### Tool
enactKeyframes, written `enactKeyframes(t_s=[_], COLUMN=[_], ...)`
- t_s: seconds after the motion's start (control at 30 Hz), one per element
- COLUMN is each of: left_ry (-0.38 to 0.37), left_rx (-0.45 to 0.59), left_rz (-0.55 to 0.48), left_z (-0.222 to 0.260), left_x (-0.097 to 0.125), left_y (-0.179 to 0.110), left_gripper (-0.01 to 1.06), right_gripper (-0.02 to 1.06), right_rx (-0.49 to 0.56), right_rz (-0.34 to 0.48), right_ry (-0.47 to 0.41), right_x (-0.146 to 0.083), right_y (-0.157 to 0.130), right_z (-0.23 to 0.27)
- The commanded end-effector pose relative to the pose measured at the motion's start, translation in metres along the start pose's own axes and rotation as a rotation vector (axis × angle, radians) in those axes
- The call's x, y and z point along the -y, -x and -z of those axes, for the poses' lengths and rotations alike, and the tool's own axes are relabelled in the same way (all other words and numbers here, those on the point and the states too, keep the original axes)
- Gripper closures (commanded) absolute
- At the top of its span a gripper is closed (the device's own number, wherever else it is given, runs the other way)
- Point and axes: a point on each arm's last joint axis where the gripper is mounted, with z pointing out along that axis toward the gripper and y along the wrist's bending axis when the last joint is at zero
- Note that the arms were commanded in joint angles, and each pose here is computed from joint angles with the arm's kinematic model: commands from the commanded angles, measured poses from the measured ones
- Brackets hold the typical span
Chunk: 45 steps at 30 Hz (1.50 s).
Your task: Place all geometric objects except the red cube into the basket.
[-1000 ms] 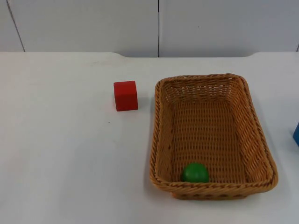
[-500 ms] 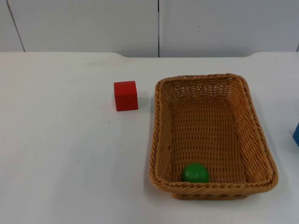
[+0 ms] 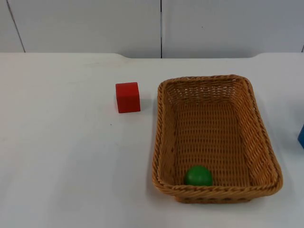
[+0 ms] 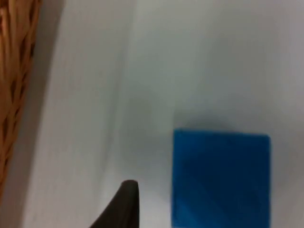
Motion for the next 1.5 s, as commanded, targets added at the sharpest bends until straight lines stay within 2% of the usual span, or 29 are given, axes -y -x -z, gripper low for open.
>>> enactKeyframes(t_s=[0.0, 0.17, 0.23, 0.3, 0.33, 0.43, 0.5, 0.53, 0.6, 0.67, 0.73, 0.87, 1.07, 1.47], left_ry=[0.000, 0.002, 0.002, 0.002, 0.002, 0.002, 0.003, 0.003, 0.003, 0.003, 0.003, 0.005, 0.014, 0.024], left_rx=[0.010, 0.008, 0.008, 0.008, 0.008, 0.008, 0.008, 0.008, 0.008, 0.008, 0.008, 0.008, 0.009, 0.028], left_rz=[0.002, 0.001, 0.001, 0.001, 0.001, 0.001, 0.000, 0.000, 0.000, 0.000, 0.000, -0.002, -0.009, -0.019], left_z=[0.000, 0.000, 0.000, 0.000, 0.000, 0.000, 0.000, 0.000, 0.000, 0.000, 0.000, 0.000, 0.000, 0.000], left_x=[0.000, -0.001, -0.001, -0.001, -0.001, -0.001, -0.001, -0.001, -0.001, -0.001, -0.001, -0.001, -0.002, -0.003], left_y=[0.000, 0.000, 0.000, 0.000, 0.000, 0.000, 0.000, 0.000, 0.000, 0.000, 0.000, 0.000, 0.000, 0.001], left_gripper=[0.00, 0.00, 0.00, 0.00, 0.00, 0.00, 0.00, 0.00, 0.00, 0.00, 0.00, 0.00, 0.00, 0.00], right_gripper=[0.01, 0.05, 0.10, 0.19, 0.19, 0.36, 0.55, 0.55, 0.80, 1.04, 1.04, 1.04, 1.04, 1.05], right_rx=[0.014, 0.019, 0.012, -0.003, -0.003, -0.021, -0.016, -0.016, 0.000, 0.025, 0.031, 0.104, 0.132, 0.085], right_rz=[0.023, 0.038, 0.045, 0.044, 0.044, 0.031, 0.035, 0.035, 0.040, 0.082, 0.090, 0.143, 0.144, 0.085], right_ry=[0.005, 0.011, 0.013, 0.013, 0.013, 0.013, 0.012, 0.012, 0.012, 0.006, 0.005, -0.007, 0.000, 0.059], right_x=[-0.006, -0.018, -0.022, -0.022, -0.022, -0.021, -0.021, -0.021, -0.021, -0.021, -0.021, -0.022, -0.024, -0.031], right_y=[0.007, 0.008, 0.005, 0.002, 0.002, 0.000, 0.001, 0.001, 0.004, 0.011, 0.012, 0.024, 0.021, 0.018], right_z=[-0.016, -0.047, -0.056, -0.062, -0.062, -0.065, -0.063, -0.063, -0.055, -0.036, -0.030, 0.034, 0.081, 0.083])
